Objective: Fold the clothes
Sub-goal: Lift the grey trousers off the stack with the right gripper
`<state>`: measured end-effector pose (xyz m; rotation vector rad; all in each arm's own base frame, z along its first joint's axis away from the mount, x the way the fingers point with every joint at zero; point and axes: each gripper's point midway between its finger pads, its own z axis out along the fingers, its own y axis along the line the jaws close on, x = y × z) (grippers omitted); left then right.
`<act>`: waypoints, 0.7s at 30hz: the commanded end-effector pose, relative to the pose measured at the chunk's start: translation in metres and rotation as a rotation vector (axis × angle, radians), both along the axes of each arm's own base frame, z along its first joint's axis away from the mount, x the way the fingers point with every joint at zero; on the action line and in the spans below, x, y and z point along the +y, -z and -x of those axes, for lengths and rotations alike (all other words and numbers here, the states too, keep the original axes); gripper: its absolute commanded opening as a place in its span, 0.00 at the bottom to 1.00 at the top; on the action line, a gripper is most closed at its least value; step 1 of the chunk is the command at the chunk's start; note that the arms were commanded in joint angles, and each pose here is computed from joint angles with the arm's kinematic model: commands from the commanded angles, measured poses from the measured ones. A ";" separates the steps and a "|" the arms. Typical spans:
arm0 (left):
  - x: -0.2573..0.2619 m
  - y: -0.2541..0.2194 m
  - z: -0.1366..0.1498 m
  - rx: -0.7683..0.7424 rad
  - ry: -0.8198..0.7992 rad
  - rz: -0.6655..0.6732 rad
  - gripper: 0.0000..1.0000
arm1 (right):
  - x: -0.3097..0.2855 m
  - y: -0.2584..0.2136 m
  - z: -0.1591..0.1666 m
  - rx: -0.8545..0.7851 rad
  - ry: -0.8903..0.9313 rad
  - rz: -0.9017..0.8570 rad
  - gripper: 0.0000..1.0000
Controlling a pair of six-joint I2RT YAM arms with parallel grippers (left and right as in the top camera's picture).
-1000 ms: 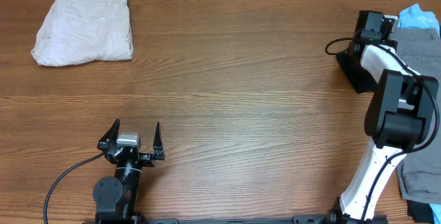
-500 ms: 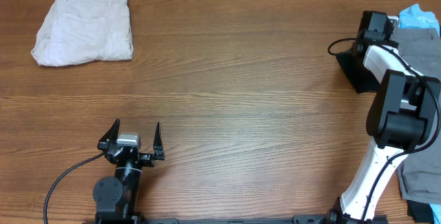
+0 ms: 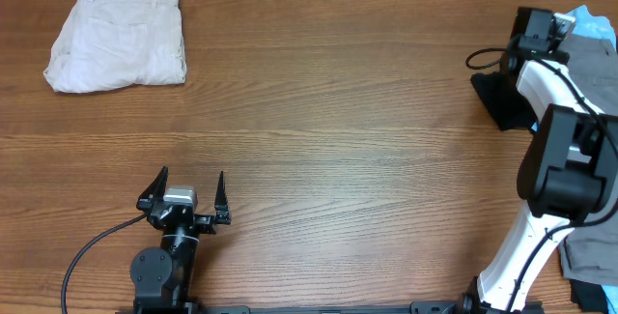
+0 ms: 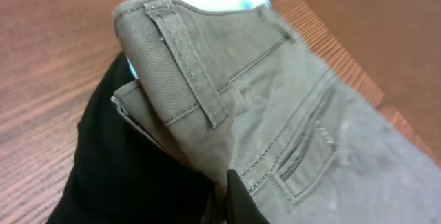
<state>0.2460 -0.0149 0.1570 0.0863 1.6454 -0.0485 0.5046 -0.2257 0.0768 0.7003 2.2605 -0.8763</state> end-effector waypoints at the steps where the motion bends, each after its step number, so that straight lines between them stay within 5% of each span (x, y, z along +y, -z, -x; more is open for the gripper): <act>1: 0.000 0.000 0.000 -0.007 -0.001 -0.012 1.00 | -0.001 -0.053 -0.006 -0.126 0.015 0.007 0.04; 11: 0.000 0.000 0.000 -0.007 0.000 -0.012 1.00 | -0.001 -0.056 -0.003 -0.117 0.015 0.005 0.16; 21: 0.000 0.000 0.000 -0.007 -0.001 -0.012 1.00 | 0.000 -0.054 -0.002 -0.112 0.013 0.001 0.04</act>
